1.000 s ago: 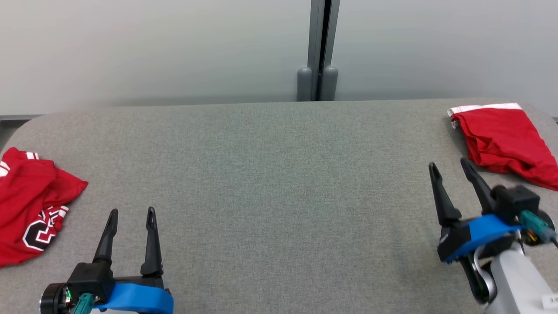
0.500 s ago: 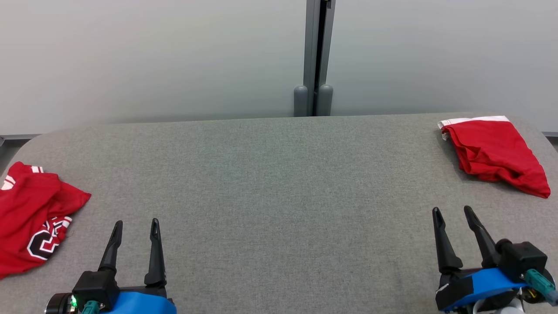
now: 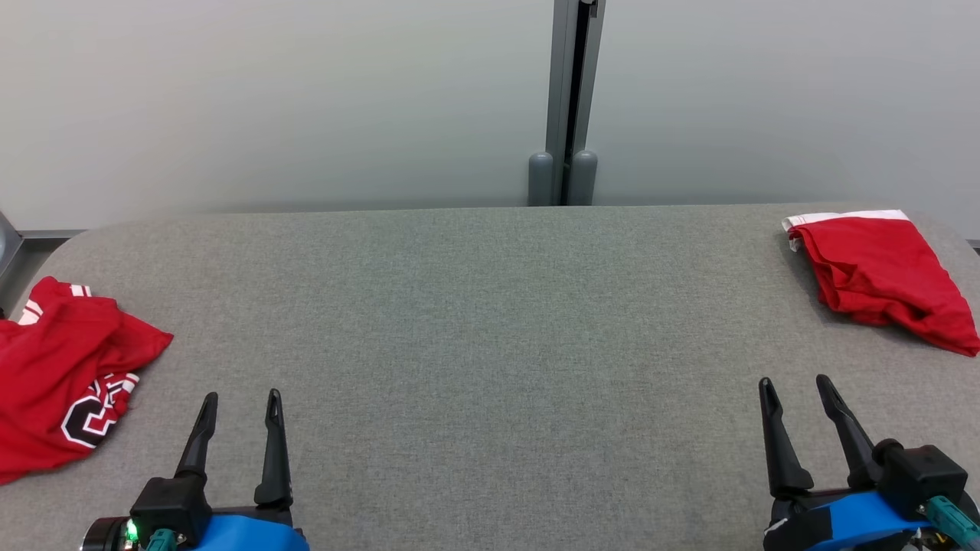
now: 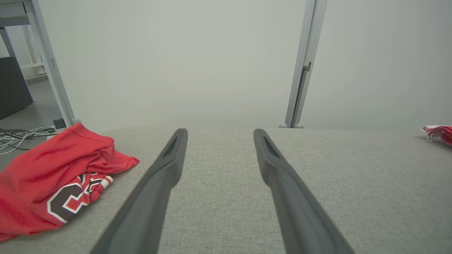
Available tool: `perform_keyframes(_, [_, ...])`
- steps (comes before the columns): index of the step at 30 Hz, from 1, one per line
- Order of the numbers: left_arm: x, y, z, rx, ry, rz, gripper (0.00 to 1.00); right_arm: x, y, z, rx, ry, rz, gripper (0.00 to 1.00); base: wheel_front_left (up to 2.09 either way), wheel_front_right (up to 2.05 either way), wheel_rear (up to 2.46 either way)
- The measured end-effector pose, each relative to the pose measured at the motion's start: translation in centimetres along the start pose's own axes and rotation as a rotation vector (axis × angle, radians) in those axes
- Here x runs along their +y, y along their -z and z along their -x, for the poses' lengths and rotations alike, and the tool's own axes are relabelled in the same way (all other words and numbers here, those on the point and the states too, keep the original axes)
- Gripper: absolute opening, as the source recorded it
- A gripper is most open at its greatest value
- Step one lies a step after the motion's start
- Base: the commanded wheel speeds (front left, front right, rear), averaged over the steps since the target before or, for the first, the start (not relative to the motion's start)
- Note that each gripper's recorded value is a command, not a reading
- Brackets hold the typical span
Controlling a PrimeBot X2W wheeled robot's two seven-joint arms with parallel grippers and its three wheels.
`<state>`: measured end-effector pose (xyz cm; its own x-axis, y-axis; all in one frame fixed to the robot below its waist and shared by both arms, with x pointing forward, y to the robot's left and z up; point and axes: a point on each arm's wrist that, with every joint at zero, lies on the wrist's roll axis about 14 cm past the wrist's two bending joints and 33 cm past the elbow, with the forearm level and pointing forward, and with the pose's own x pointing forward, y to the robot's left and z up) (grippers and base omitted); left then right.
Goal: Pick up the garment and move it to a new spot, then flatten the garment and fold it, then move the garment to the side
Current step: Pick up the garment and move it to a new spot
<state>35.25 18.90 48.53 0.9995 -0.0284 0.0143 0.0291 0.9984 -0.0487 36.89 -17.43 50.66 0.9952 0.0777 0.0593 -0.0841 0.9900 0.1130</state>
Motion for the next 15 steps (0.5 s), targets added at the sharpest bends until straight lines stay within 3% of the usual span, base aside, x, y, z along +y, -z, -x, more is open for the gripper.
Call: perform_keyframes(15, [0.29,0.1,0.3,0.003,-0.011,0.001,1.0,0.66,-0.03,-0.06,0.011,-0.019,0.006,1.0,0.0,0.0,0.0])
